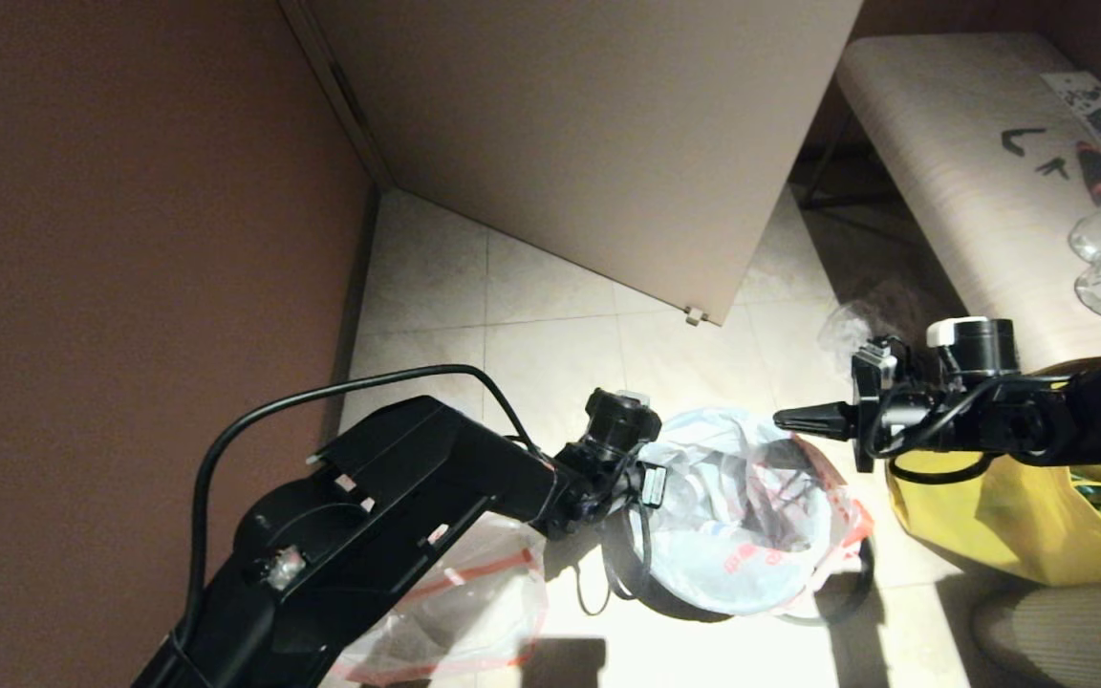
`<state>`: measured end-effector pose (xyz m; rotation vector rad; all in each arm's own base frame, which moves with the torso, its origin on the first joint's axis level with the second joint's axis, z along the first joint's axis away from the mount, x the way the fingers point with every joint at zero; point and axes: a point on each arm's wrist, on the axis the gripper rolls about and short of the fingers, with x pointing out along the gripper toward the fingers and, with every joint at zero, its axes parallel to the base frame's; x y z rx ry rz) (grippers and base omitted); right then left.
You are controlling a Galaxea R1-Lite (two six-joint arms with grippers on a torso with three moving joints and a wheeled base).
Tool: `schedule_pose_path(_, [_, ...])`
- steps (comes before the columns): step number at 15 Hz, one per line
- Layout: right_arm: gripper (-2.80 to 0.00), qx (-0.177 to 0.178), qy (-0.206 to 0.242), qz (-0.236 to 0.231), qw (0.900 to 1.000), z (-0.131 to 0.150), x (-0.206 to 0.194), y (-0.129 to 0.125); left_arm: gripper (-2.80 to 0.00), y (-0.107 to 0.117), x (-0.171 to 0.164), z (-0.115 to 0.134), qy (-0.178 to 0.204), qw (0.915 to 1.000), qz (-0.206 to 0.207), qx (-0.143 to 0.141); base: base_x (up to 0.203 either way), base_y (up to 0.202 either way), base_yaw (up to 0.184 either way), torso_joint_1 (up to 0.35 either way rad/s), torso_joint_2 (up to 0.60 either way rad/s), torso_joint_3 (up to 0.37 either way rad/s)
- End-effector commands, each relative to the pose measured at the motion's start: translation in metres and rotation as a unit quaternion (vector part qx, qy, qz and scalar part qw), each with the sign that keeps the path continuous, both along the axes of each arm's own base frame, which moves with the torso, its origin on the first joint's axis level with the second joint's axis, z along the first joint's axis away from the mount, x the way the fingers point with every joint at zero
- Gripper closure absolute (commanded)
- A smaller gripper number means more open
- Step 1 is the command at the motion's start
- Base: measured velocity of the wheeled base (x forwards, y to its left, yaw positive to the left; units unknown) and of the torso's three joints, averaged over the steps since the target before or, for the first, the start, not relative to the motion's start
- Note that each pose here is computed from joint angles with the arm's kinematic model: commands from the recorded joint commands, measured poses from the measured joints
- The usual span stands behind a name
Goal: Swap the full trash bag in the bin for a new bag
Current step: Place the trash bag on the floor
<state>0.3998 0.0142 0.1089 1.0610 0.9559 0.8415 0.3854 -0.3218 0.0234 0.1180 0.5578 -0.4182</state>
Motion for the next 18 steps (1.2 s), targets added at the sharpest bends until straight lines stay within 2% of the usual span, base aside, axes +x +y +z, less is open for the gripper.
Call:
schedule_pose_path(1, [0.00, 0.003, -0.013, 0.004, 1.000, 0.013, -0.004, 0.001, 0.00, 0.007, 0.000, 0.020, -0.022, 0.9996, 0.014, -0.011, 0.000, 0.000, 0.000, 0.000, 0.00, 0.000])
schedule_pose_path(3, [0.00, 0.001, -0.017, 0.003, 1.000, 0.020, -0.008, 0.002, 0.00, 0.018, 0.004, 0.027, -0.032, 0.9987, 0.039, -0.008, 0.000, 0.000, 0.000, 0.000, 0.00, 0.000])
schedule_pose_path(6, [0.00, -0.010, -0.004, -0.017, 1.000, 0.009, -0.003, -0.001, 0.00, 0.035, 0.011, 0.024, -0.032, 0.9970, 0.071, 0.003, 0.000, 0.000, 0.000, 0.000, 0.00, 0.000])
schedule_pose_path(7, [-2.80, -0.014, 0.001, -0.021, 1.000, 0.002, -0.001, 0.000, 0.00, 0.037, 0.014, 0.022, -0.033, 0.9967, 0.074, 0.002, 0.000, 0.000, 0.000, 0.000, 0.00, 0.000])
schedule_pose_path(10, [-2.80, -0.035, 0.003, -0.034, 0.999, -0.015, 0.005, 0.002, 0.00, 0.042, 0.019, 0.014, -0.032, 0.9962, 0.081, 0.001, 0.000, 0.000, 0.000, 0.000, 0.00, 0.000])
schedule_pose_path(12, [-2.80, -0.049, 0.002, -0.045, 0.998, -0.028, 0.008, -0.009, 0.00, 0.046, 0.023, 0.006, -0.026, 0.9959, 0.086, 0.006, 0.000, 0.000, 0.000, 0.000, 0.00, 0.000])
schedule_pose_path(15, [-2.80, -0.051, 0.005, -0.060, 0.997, -0.031, 0.005, -0.021, 0.00, 0.056, 0.031, -0.001, -0.021, 0.9949, 0.098, 0.010, 0.000, 0.000, 0.000, 0.000, 0.00, 0.000])
schedule_pose_path(18, [-2.80, -0.052, 0.000, -0.073, 0.996, -0.025, -0.005, -0.035, 0.00, 0.056, 0.030, -0.001, -0.020, 0.9949, 0.099, 0.011, 0.000, 0.000, 0.000, 0.000, 0.00, 0.000])
